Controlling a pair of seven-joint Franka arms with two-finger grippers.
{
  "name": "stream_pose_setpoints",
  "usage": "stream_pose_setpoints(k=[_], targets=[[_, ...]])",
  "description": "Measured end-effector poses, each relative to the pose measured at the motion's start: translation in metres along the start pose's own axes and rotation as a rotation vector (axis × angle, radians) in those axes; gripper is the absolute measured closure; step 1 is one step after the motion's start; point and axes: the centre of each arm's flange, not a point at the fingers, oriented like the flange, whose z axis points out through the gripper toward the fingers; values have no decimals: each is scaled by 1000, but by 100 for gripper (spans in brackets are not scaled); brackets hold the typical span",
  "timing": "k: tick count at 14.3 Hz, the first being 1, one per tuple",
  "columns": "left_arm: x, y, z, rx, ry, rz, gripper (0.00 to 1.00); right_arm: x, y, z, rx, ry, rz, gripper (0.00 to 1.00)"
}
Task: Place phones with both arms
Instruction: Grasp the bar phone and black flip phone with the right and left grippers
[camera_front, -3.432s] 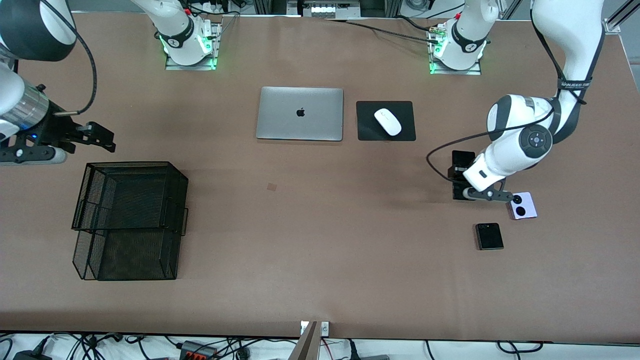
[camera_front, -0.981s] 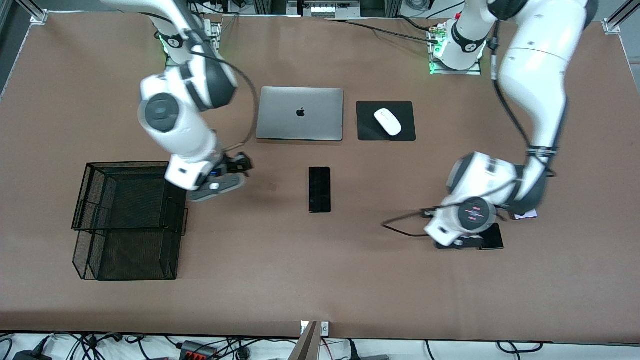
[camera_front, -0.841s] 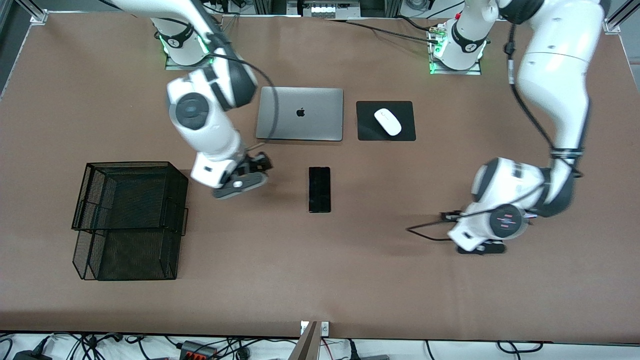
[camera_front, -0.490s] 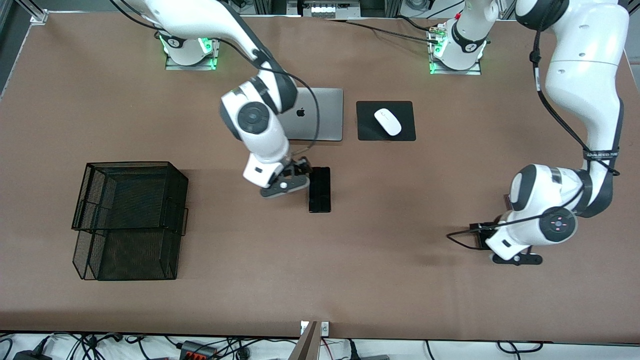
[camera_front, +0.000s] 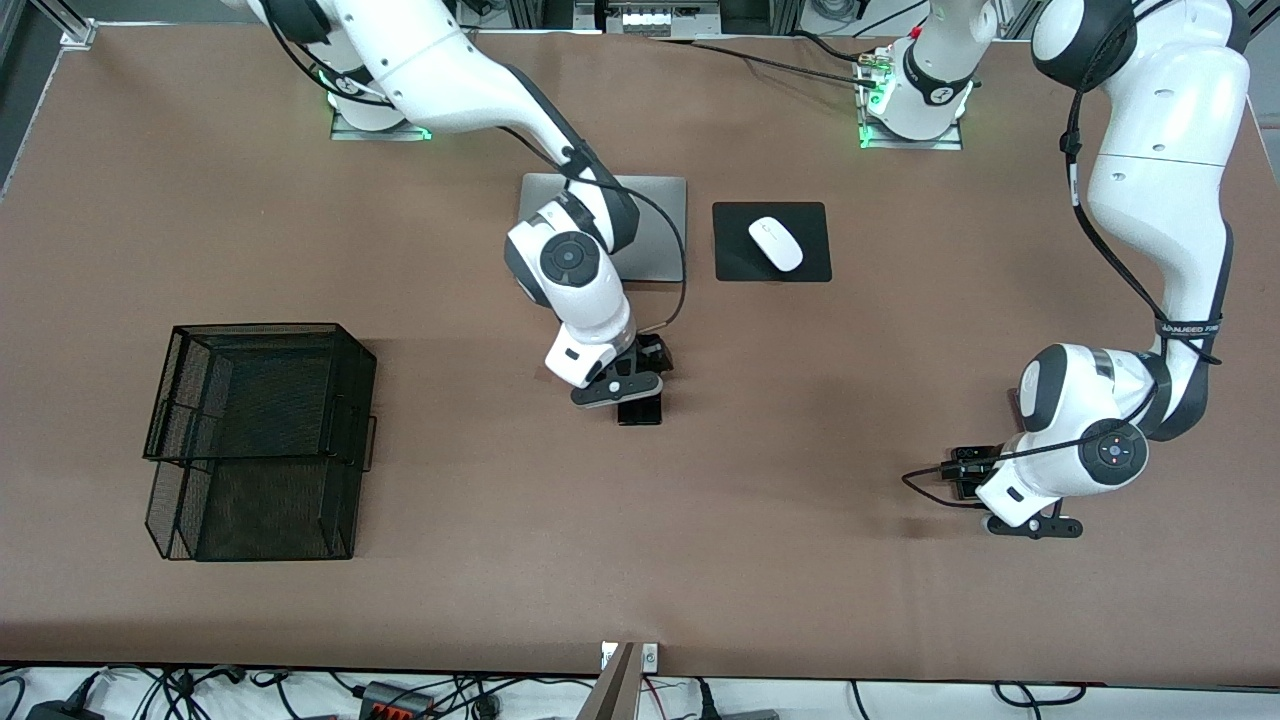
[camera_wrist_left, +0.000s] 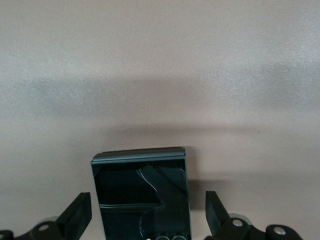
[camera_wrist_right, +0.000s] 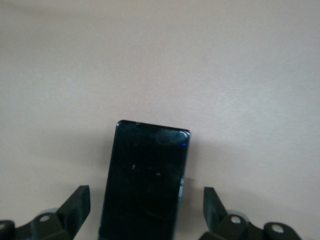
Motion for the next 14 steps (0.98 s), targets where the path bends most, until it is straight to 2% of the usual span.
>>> stream_pose_setpoints(k=[8,10,14], targets=[[-2,-3,15,-4,-11,2,0,-9,-9,29,-21,10,-5,0],[-1,-1,13,-6,-6,4,16,-11,-11,29,-31,15,-26,0],[-1,-3,10,-5,-4,4,19,-17,-18,31,-58,28,-73,0]])
